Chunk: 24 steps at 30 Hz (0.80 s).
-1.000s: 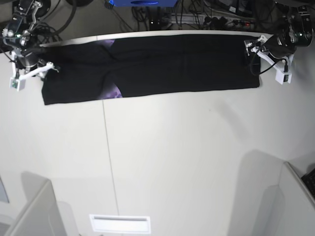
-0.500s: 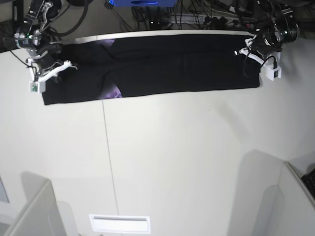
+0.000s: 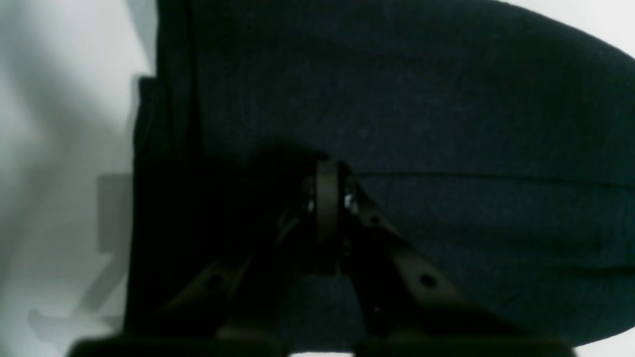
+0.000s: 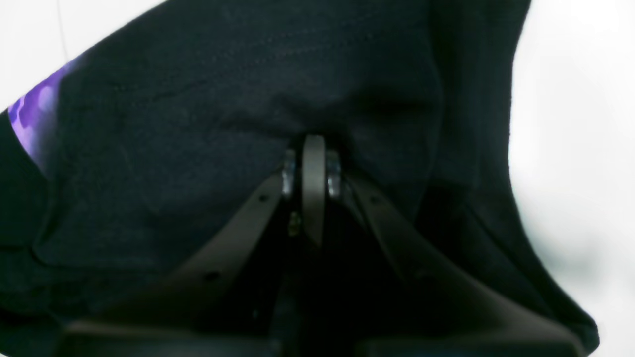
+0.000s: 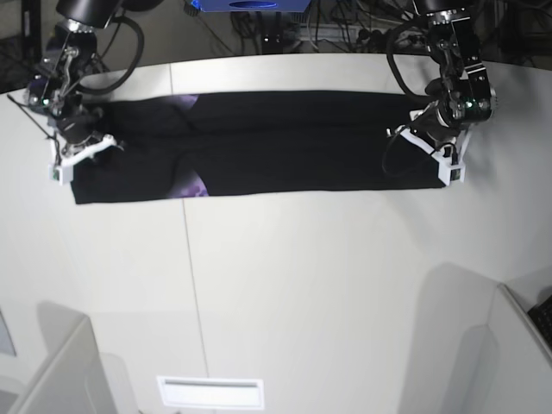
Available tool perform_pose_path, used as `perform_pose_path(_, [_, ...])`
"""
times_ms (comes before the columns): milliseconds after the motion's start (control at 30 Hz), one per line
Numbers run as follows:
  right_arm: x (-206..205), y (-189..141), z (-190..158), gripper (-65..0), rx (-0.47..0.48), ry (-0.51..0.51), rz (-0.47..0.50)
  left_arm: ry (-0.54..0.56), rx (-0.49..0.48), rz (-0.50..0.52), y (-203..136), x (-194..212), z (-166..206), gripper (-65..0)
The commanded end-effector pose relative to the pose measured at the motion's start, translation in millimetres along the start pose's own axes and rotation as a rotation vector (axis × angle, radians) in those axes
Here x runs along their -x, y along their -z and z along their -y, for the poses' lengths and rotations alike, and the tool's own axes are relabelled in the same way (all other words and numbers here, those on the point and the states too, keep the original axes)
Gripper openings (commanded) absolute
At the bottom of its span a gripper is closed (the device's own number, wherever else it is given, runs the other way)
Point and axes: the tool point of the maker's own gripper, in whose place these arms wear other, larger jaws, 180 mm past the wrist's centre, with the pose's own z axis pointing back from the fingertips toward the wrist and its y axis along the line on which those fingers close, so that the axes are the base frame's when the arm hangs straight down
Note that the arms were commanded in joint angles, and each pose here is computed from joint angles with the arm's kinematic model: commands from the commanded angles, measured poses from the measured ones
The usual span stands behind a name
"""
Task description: Fold the T-shirt properly
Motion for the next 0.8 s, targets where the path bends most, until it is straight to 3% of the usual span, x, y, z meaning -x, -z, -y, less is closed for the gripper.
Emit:
perform_pose_path(0, [-7, 3, 8, -65.0, 0.027, -0.007, -0.006, 0.002, -0.024, -0.050, 5, 6, -3, -65.0])
perform_pose_path(300, [-69, 25, 3, -65.0, -0.003, 0.024, 0.054, -0.034, 0.040, 0.020, 21, -54, 20, -65.0])
perform_pose_path(567, [-108, 0, -15, -65.0, -0.021, -0.041, 0.186, 0.016, 0.054, 0.213, -23, -101, 35, -65.0])
perform_pose_path(700, [-118, -15, -29, -65.0, -0.032, -0.075, 0.243, 0.018, 0.129, 0.266, -47, -109, 51, -65.0])
perform_pose_path(767, [-124, -29, -35, -65.0, -0.030, -0.106, 0.285, -0.034, 0.180, 0.278, -59, -109, 48, -65.0])
